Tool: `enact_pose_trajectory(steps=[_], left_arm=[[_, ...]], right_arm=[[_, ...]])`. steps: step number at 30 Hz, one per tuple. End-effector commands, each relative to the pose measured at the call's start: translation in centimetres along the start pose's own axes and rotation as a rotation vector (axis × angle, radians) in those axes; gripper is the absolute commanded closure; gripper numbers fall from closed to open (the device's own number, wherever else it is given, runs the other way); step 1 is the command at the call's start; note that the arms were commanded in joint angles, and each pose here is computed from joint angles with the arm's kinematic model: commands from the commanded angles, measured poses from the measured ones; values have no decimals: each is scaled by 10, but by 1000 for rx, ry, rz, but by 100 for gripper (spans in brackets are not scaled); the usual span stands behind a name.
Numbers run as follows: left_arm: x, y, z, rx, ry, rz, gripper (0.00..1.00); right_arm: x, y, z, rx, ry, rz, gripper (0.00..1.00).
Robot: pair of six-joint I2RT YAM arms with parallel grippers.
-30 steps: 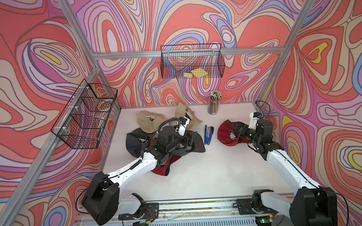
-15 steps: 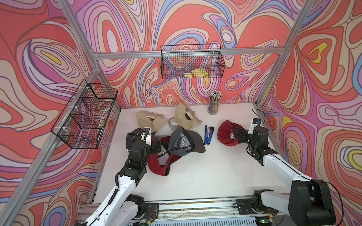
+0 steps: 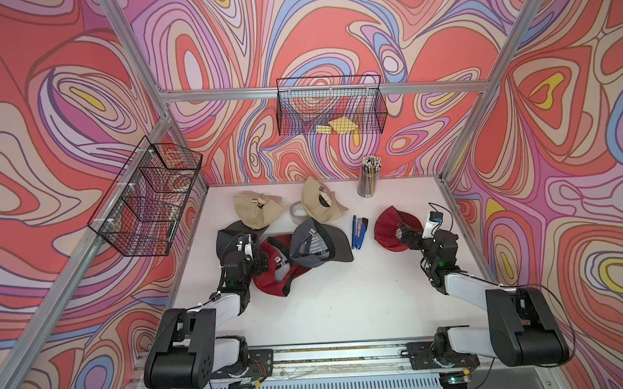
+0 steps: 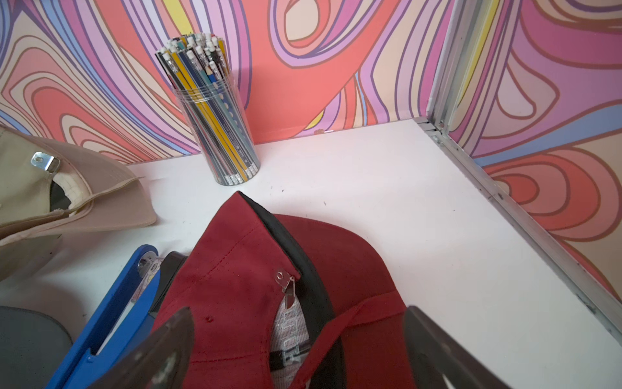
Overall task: Open the adjustable buckle of the baseball cap
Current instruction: Reset both arms
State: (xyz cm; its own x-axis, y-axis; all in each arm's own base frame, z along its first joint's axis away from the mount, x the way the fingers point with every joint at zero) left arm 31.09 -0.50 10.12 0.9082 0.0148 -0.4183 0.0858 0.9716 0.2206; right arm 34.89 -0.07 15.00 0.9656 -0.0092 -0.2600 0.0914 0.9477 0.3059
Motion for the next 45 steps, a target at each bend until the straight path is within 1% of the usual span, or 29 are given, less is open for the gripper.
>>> enact_pose_trajectory(steps=[1,7,10,13,15,17,20,22,23,24,31,45], left_arm=[[1,11,35,-10,-171,27,1],[17,8,26,-6,-156,4,1],[24,6,20,-3,-139,-5,1],[32,1,19,13,-129,-44,1],[35,4,19,4,-90,-30,1],[38,5,19,-1,-87,-18,1],[38,5,18,-1,-79,-19,1],[38,6,19,-4,-78,-14,1],[39,7,19,-5,-73,-9,1],[39,8,19,-8,-71,-4,1],[39,7,18,-8,-69,-4,1],[40,9,19,-11,-67,1,1]], right_arm=[[1,9,11,-66,-83,31,2],[13,15,-5,-163,-92,57,2],[20,11,-14,-158,-82,41,2],[29,6,-20,-151,-67,15,2],[33,3,-23,-147,-60,-1,2],[34,-1,-24,-134,-65,-31,2],[38,-5,-28,-131,-76,-50,2],[40,-6,-30,-126,-46,-57,2],[40,-6,-28,-128,-65,-58,2],[40,-6,-30,-125,-49,-57,2],[44,-9,-28,-116,-48,-81,2],[45,-9,-28,-112,-41,-84,2]])
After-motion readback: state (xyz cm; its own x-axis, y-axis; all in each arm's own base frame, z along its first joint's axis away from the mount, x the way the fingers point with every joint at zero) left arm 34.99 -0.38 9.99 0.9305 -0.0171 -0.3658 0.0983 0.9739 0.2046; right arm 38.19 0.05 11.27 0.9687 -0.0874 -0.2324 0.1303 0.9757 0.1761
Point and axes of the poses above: each gripper's point midway between its finger pads, its own x axis out along the fingers, its own y axis along the line the jaws close on, z = x × y, the point moved 4 cm from there along -x, back along the fingers, and after that the axes turned 13 degrees about x, right-handed, at the moved point
